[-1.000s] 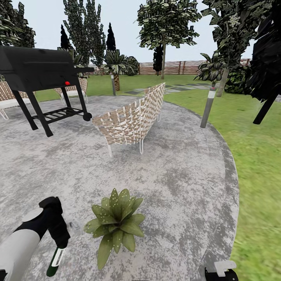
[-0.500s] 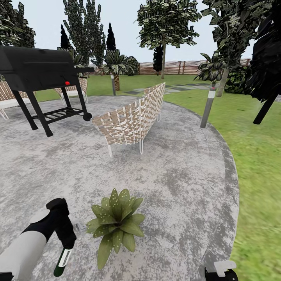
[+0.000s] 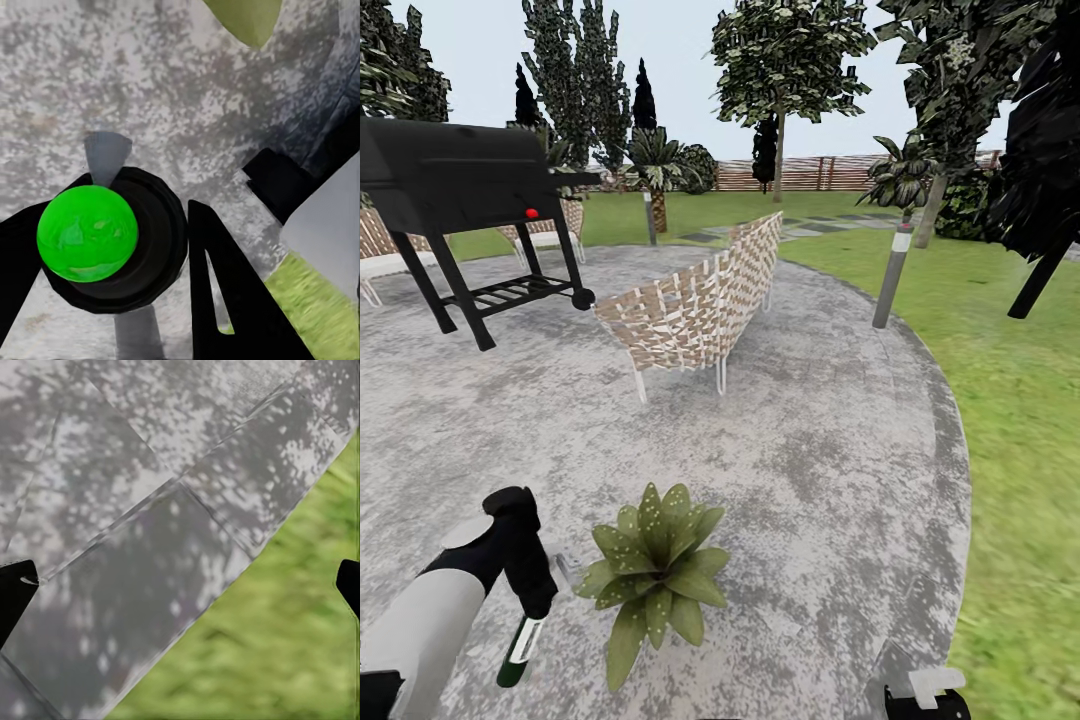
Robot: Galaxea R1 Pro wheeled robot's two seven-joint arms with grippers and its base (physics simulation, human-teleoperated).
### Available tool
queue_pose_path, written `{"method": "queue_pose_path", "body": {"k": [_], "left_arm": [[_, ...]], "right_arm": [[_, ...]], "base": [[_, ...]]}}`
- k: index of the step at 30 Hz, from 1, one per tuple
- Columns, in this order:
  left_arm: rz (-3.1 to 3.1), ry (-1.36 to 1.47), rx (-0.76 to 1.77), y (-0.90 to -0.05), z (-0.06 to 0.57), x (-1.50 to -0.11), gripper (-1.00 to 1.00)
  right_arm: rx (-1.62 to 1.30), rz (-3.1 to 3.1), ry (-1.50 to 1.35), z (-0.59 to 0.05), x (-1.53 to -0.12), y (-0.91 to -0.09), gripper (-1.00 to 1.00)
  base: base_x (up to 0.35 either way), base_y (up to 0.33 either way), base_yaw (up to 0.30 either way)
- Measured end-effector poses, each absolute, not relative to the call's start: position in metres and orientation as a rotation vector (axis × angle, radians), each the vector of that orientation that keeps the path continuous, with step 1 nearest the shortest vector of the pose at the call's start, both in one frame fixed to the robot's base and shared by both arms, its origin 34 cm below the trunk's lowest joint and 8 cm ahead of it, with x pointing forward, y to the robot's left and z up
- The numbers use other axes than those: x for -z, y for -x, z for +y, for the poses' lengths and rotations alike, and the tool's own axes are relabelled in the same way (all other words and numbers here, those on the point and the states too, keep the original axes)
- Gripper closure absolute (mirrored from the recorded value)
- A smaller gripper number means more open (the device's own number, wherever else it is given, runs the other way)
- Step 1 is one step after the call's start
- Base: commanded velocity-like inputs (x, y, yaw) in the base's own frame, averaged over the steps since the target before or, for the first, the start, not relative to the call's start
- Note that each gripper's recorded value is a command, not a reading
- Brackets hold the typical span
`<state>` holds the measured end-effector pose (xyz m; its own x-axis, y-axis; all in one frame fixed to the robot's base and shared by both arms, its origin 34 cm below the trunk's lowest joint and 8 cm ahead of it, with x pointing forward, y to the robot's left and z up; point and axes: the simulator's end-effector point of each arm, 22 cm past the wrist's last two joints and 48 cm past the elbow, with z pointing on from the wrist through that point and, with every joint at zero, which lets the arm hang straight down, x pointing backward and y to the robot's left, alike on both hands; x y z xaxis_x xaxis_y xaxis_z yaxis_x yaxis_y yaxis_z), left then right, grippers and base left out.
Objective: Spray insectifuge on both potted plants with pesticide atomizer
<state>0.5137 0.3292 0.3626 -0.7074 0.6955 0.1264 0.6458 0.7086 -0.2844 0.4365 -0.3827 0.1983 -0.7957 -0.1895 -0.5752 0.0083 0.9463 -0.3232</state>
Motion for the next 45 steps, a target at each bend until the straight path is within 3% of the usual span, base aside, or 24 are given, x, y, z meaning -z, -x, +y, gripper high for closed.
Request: {"method": "queue_pose_path", "body": {"k": [14, 33, 45], "left_arm": [[-2.674, 1.072, -0.264, -0.513, 0.336, -0.362, 1.00], [-2.666, 1.044, -0.252, -0.504, 0.348, -0.359, 1.00], [-2.679, 1.025, -0.135, -0.504, 0.380, -0.352, 1.00]], "right_arm": [[0.412, 2.461, 0.128, -0.382, -0.198, -0.437, -1.00], [0.410, 2.462, 0.128, -0.381, -0.198, -0.437, -1.00], [0.409, 2.462, 0.128, -0.380, -0.198, -0.437, -1.00]], "base": [[-0.098, -0.270, 0.195], [-0.099, -0.267, 0.072], [0.008, -0.023, 0.221]]}}
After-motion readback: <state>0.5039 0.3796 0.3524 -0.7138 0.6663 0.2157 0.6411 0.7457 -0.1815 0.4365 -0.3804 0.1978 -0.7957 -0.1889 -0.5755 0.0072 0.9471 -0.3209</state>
